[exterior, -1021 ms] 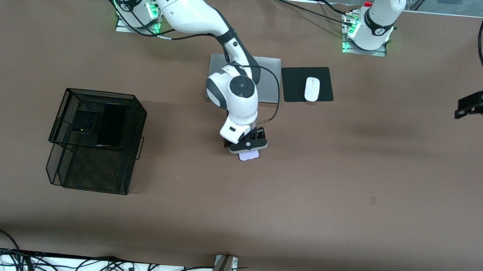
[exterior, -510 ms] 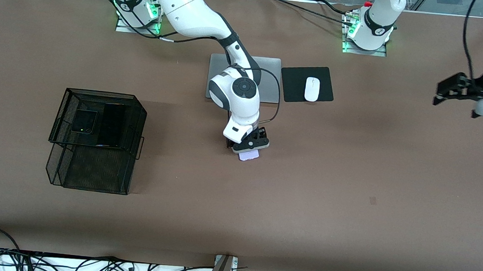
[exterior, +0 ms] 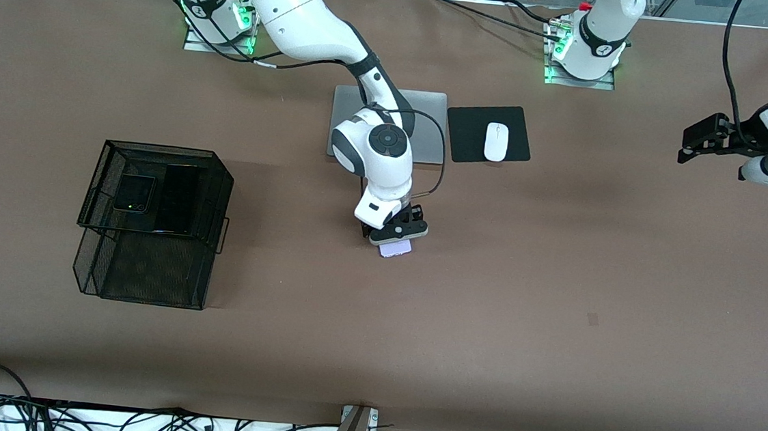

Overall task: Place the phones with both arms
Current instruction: 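Carry the white phone with the right gripper over the mesh basket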

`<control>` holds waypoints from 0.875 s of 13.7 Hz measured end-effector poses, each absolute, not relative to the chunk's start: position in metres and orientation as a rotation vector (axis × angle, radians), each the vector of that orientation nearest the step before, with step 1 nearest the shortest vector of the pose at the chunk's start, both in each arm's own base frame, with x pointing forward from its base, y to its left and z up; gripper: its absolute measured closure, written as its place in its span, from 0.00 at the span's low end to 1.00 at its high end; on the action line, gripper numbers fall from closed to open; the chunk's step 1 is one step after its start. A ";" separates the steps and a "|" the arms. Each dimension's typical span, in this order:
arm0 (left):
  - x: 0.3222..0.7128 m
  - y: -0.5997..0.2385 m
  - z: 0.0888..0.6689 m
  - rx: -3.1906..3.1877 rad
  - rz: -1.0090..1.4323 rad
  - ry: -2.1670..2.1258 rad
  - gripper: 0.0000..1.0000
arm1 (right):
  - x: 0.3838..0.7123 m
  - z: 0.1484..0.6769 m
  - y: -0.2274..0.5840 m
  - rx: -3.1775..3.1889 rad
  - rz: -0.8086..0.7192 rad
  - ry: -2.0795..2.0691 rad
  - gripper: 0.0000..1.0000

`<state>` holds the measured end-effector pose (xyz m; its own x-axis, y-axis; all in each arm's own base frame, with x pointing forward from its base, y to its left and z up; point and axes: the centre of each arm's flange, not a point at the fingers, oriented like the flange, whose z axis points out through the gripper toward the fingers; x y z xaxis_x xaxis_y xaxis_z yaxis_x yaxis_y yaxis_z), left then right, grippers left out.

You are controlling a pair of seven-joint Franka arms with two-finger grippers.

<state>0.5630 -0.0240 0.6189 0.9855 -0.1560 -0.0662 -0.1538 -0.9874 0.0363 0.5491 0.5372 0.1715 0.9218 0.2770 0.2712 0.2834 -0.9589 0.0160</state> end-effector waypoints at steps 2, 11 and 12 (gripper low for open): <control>0.563 -0.012 0.619 3.101 -0.106 -0.207 0.00 | 0.567 0.196 0.524 -3.103 -0.437 -0.411 0.17; 0.555 -0.010 0.637 3.110 -0.056 -0.105 0.00 | 0.698 0.436 0.213 -3.217 -0.145 -0.377 0.17; 0.554 -0.011 0.638 3.110 -0.057 -0.098 0.00 | 0.709 0.429 0.168 -3.224 -0.109 -0.384 0.17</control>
<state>0.5541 -0.0113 0.6378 0.9974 -0.0632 -0.0359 -0.0622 -0.9976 0.0307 0.7088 0.1678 0.4288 0.9699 0.2374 0.0538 0.2302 -0.9664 0.1140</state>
